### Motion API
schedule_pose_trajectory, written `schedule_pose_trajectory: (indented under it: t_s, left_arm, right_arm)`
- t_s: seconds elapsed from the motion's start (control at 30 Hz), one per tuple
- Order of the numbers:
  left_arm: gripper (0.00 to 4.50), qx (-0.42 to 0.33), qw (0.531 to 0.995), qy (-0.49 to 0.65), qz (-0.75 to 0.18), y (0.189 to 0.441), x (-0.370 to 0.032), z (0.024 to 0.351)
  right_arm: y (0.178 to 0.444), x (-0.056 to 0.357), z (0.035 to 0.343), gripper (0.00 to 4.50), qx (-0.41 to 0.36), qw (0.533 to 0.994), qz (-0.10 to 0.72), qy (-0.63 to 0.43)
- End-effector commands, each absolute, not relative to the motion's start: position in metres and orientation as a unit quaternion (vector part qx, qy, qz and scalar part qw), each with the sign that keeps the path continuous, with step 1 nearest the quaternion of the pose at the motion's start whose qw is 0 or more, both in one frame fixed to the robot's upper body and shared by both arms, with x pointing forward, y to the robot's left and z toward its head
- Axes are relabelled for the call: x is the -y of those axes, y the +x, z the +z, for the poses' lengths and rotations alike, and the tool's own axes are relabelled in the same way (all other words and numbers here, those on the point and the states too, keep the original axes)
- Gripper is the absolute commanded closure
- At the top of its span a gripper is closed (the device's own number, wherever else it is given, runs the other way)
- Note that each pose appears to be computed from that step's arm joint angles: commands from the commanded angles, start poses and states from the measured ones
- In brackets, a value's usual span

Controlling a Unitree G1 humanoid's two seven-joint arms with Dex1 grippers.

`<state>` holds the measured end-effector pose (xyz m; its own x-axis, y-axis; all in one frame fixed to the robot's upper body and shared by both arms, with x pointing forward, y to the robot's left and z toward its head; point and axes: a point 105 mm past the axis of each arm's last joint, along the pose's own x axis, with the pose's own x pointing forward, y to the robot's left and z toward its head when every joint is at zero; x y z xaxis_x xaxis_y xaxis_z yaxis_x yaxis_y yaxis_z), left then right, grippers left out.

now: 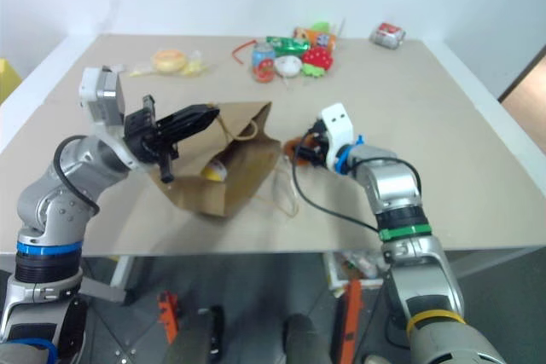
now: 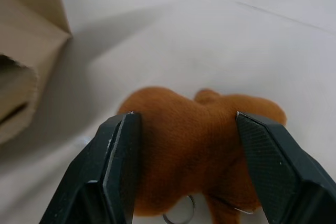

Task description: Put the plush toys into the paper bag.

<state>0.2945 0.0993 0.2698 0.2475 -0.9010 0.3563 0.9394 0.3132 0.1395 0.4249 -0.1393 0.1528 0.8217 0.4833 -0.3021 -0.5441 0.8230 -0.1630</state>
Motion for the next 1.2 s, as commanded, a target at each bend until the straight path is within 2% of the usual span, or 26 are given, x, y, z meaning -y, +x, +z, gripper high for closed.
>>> schedule_pose_trajectory:
  t_s: [0.03,0.07,0.13,0.17,0.23,0.33,0.43,0.5,0.6,0.73,0.87,0.97,1.2]
  left_arm:
    - [4.50,0.213,0.784,-0.034,-0.582,0.287,-0.101,0.281]
    - [4.50,0.213,0.784,-0.034,-0.582,0.287,-0.101,0.281]
    - [4.50,0.213,0.784,-0.034,-0.582,0.287,-0.101,0.281]
    - [4.50,0.213,0.784,-0.034,-0.582,0.287,-0.101,0.281]
    - [4.50,0.213,0.784,-0.034,-0.582,0.288,-0.101,0.282]
    - [4.50,0.213,0.784,-0.034,-0.582,0.288,-0.100,0.282]
    - [4.50,0.213,0.783,-0.034,-0.584,0.288,-0.100,0.282]
    - [4.50,0.213,0.782,-0.034,-0.584,0.288,-0.099,0.282]
    - [4.50,0.213,0.782,-0.035,-0.585,0.288,-0.099,0.281]
    - [4.50,0.214,0.781,-0.035,-0.586,0.288,-0.099,0.282]
    - [4.50,0.214,0.781,-0.037,-0.586,0.288,-0.099,0.282]
    - [4.50,0.215,0.780,-0.037,-0.586,0.289,-0.099,0.282]
    - [4.50,0.213,0.780,-0.035,-0.587,0.289,-0.100,0.282]
  right_arm:
    - [0.426,0.143,0.146,2.41,-0.138,0.939,0.259,-0.179]
    - [0.425,0.143,0.143,3.15,-0.144,0.937,0.259,-0.185]
    - [0.424,0.144,0.142,3.29,-0.148,0.936,0.262,-0.184]
    - [0.424,0.145,0.142,3.97,-0.148,0.936,0.263,-0.180]
    - [0.424,0.147,0.143,4.44,-0.148,0.938,0.260,-0.176]
    - [0.426,0.153,0.151,4.48,-0.134,0.945,0.248,-0.165]
    - [0.422,0.155,0.188,4.48,-0.076,0.956,0.271,-0.088]
    - [0.408,0.158,0.219,4.48,-0.024,0.948,0.314,-0.050]
    - [0.381,0.162,0.240,4.48,0.004,0.925,0.378,-0.040]
    - [0.339,0.156,0.239,4.48,-0.017,0.879,0.471,-0.068]
    - [0.314,0.132,0.225,4.48,-0.052,0.842,0.530,-0.083]
    - [0.311,0.113,0.216,4.48,-0.060,0.832,0.544,-0.091]
    - [0.326,0.075,0.212,4.48,-0.058,0.831,0.547,-0.080]
